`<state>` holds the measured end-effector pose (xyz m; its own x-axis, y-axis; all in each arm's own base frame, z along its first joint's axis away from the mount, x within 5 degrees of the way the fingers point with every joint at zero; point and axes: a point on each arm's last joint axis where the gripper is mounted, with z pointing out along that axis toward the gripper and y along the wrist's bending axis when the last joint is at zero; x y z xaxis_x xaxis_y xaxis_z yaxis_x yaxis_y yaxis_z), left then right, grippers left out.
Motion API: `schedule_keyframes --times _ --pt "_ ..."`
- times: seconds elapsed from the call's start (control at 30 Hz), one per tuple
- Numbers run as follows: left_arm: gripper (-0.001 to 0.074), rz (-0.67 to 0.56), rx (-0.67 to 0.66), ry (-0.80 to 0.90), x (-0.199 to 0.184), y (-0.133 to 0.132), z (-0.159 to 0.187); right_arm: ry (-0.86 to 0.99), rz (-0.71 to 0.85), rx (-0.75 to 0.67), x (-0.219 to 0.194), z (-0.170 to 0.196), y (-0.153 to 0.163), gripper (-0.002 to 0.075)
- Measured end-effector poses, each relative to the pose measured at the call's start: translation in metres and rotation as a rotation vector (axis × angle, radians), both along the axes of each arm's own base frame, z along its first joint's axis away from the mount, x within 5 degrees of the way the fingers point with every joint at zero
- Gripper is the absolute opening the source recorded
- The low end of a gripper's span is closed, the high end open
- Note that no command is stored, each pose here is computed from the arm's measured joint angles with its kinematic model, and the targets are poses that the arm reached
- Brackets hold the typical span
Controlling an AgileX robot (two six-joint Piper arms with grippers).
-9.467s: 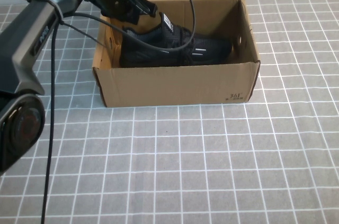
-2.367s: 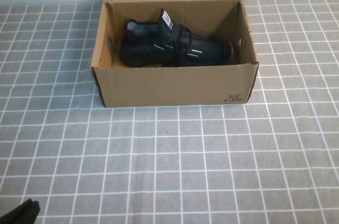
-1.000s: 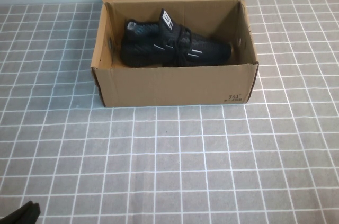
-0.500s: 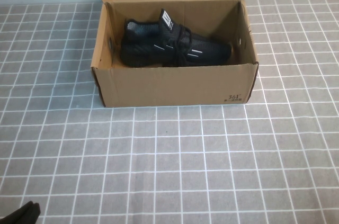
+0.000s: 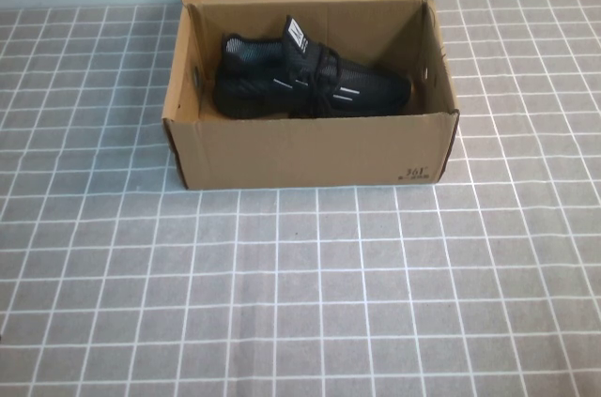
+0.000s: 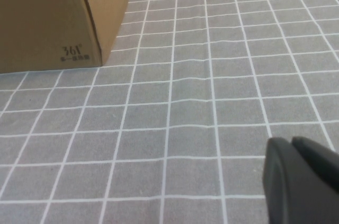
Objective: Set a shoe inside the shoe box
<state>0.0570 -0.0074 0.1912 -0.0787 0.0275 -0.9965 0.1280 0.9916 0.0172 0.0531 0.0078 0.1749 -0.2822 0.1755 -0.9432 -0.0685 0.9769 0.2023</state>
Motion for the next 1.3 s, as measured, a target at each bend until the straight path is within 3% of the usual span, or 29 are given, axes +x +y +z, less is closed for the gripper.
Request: schedule_keyframes --times 0.3,1.3 --pt "-0.0001 0.012 0.047 0.222 -0.005 0.002 -0.021 0.004 0.000 0.000 0.000 0.000 0.000 -0.0016" --pt "-0.0001 0.015 0.061 0.228 -0.005 0.002 -0.021 0.003 0.002 0.000 0.000 0.000 0.000 -0.0017"
